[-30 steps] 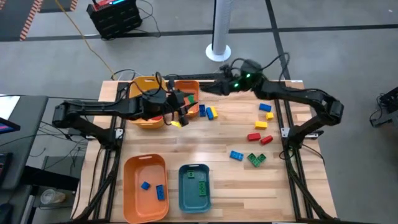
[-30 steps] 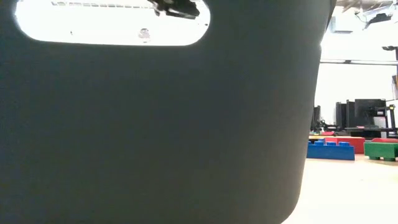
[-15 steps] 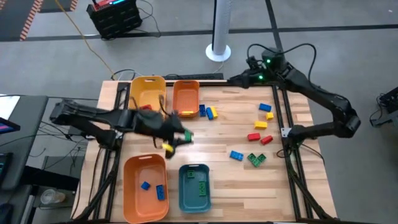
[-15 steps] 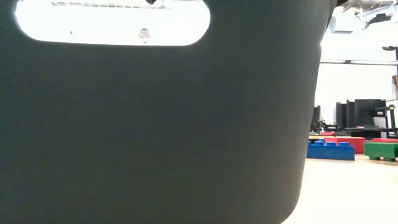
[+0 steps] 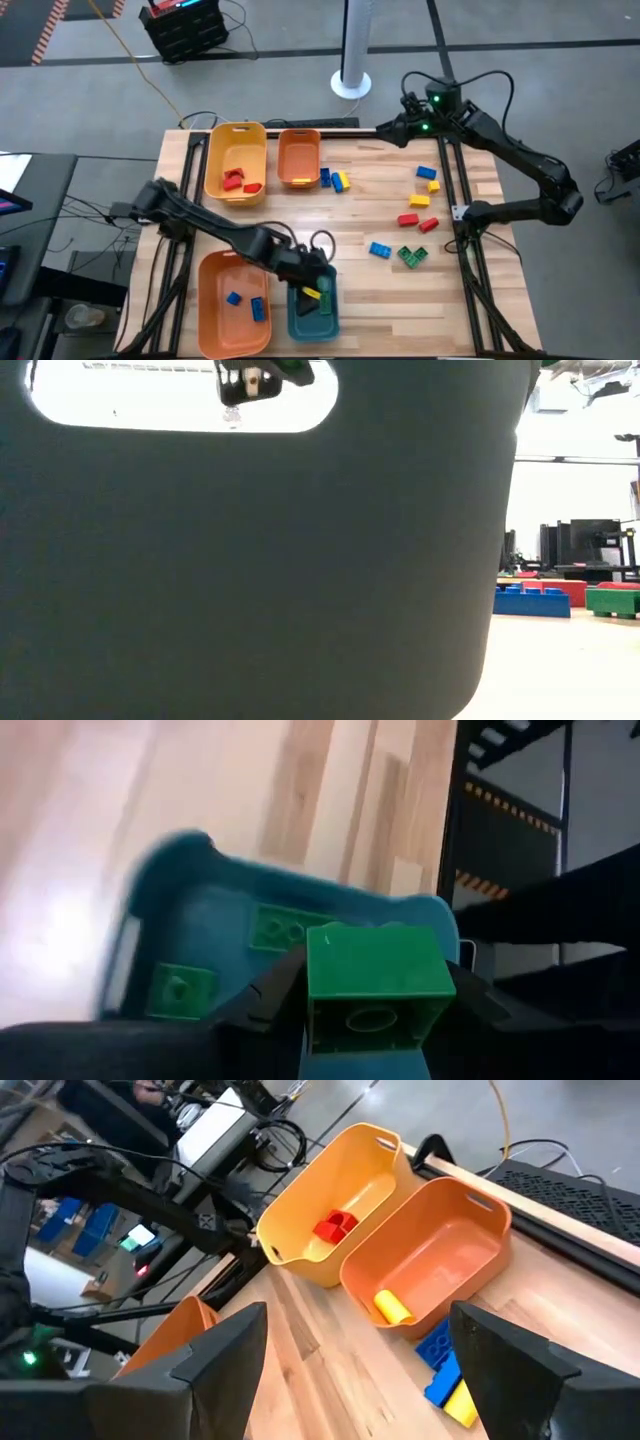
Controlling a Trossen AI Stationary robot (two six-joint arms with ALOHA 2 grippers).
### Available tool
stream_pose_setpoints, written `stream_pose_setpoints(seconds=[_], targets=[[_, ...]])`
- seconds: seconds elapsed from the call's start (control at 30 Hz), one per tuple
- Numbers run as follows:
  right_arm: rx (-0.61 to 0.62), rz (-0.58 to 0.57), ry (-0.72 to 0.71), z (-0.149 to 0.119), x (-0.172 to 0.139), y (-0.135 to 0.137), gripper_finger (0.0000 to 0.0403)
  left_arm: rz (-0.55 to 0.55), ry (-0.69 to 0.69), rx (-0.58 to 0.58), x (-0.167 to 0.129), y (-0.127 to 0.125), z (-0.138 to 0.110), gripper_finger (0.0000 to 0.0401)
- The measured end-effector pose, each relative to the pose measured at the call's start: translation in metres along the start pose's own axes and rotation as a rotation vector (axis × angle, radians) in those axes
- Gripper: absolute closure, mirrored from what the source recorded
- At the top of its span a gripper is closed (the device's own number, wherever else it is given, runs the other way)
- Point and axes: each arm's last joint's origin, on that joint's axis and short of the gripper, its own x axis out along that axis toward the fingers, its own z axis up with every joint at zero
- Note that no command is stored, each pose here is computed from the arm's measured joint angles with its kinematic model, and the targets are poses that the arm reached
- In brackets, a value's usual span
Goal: Sort blocks
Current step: Put the green game piece into the blue bin, then put the blue game piece into the large orange bin
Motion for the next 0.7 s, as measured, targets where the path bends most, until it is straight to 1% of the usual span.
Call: stream_pose_setpoints(seconds=[0.1,0.2,0.27,0.37,0.43,0.53,0.6,0.7], targets=[[-0.009,0.015,0.011,-0.002,0.002,0.004,0.0085,0.022,0.084,-0.053,0.022,-0.001,0.000,0.0262],[-0.015,0.026,0.020,-0.003,0.004,0.006,0.0085,0.056,0.183,-0.072,0.044,0.003,-0.005,0.0262],[-0.017,0.031,0.023,-0.003,0.004,0.007,0.0085,0.072,0.235,-0.087,0.053,0.006,-0.008,0.0262],[-0.016,0.033,0.024,-0.003,0.004,0.007,0.0085,0.060,0.293,-0.097,0.064,0.008,-0.012,0.0261],[-0.016,0.033,0.024,-0.004,0.004,0.007,0.0085,0.068,0.311,-0.101,0.070,0.010,-0.014,0.0231],[-0.010,0.037,0.036,-0.004,0.004,0.007,0.0085,0.060,0.315,-0.115,0.069,0.012,-0.012,0.0162],[-0.007,0.046,0.045,-0.005,0.004,0.007,0.0085,0.056,0.304,-0.123,0.065,0.013,-0.009,0.0126],[-0.020,0.049,0.050,-0.006,0.004,0.007,0.0085,0.048,0.282,-0.131,0.053,0.014,-0.002,0.0095]])
